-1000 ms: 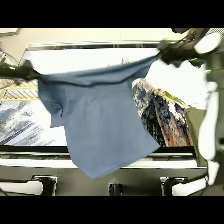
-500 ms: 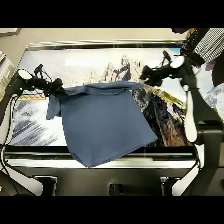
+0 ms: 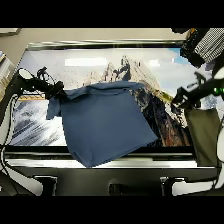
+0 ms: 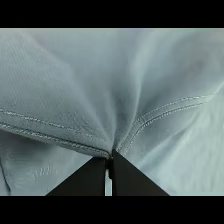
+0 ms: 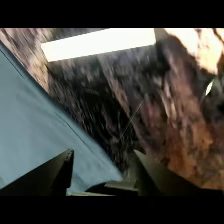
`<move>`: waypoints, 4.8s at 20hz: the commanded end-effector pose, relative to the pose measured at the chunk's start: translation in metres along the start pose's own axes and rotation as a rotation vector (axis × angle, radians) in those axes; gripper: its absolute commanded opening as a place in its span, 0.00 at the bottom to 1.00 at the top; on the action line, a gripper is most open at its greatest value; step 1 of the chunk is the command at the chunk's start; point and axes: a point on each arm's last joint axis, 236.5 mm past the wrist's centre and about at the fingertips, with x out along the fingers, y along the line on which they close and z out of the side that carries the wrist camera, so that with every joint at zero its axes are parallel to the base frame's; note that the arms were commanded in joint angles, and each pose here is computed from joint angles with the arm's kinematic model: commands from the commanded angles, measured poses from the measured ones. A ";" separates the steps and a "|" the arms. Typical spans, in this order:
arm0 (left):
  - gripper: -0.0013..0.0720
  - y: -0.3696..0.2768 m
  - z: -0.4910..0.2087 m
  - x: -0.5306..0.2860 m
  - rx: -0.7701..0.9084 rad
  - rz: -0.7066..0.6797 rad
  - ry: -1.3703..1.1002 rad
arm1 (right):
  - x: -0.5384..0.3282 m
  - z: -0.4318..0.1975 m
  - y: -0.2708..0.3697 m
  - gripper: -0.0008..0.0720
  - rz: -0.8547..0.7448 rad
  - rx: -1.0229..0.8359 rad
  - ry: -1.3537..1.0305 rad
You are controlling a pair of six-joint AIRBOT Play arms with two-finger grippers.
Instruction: Fold the clothes and pants, and hang the long-sleeved shirts on hangers.
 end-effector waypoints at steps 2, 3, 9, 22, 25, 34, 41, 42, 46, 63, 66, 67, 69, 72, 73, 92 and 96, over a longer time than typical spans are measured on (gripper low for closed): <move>0.04 0.000 -0.011 -0.001 0.002 0.001 0.044 | 0.055 -0.066 -0.009 0.67 0.106 0.030 0.054; 0.04 0.000 -0.011 -0.002 0.002 0.002 0.046 | 0.067 -0.080 -0.010 0.67 0.127 0.033 0.074; 0.04 0.000 -0.011 -0.001 0.003 0.002 0.045 | 0.114 -0.123 -0.016 0.65 0.188 0.056 0.114; 0.04 0.003 -0.014 -0.004 0.014 0.002 0.059 | 0.057 -0.043 0.038 0.04 0.362 0.106 -0.177; 0.04 -0.001 -0.019 -0.002 0.022 0.003 0.076 | -0.048 0.073 0.064 0.05 0.363 0.089 -0.553; 0.04 -0.021 -0.039 0.028 0.042 0.006 0.142 | -0.006 0.167 0.095 0.29 0.429 0.186 -0.480; 0.04 -0.022 -0.046 0.026 0.045 0.008 0.170 | -0.044 0.063 0.054 0.61 0.265 -0.101 -0.244; 0.04 -0.023 -0.046 0.025 0.047 0.007 0.168 | -0.041 0.046 0.040 0.61 0.196 -0.106 -0.228; 0.04 -0.026 -0.049 0.020 0.054 0.006 0.177 | 0.017 -0.034 0.038 0.61 0.240 -0.029 -0.117; 0.04 -0.026 -0.046 0.020 0.058 0.006 0.162 | 0.142 -0.203 0.028 0.63 0.289 0.087 0.114; 0.04 -0.026 -0.042 0.021 0.059 0.004 0.145 | 0.149 -0.207 0.031 0.56 0.263 0.043 0.115; 0.04 -0.026 -0.041 0.021 0.058 0.004 0.141 | 0.154 -0.209 0.036 0.49 0.248 0.012 0.116; 0.04 -0.027 -0.040 0.021 0.058 0.003 0.139 | 0.159 -0.210 0.046 0.19 0.250 0.003 0.105; 0.04 -0.030 -0.039 0.020 0.056 -0.010 0.135 | 0.140 -0.182 0.068 0.04 0.301 -0.033 0.007; 0.04 -0.037 -0.038 0.017 0.063 -0.032 0.129 | 0.125 -0.167 0.081 0.04 0.318 -0.070 -0.045; 0.04 -0.138 -0.169 -0.531 0.107 0.002 -1.218 | -0.518 -0.230 0.214 0.04 0.269 -0.442 -1.755; 0.04 -0.119 -0.165 -0.538 0.058 0.073 -1.249 | -0.450 -0.162 0.204 0.05 0.184 -0.348 -1.476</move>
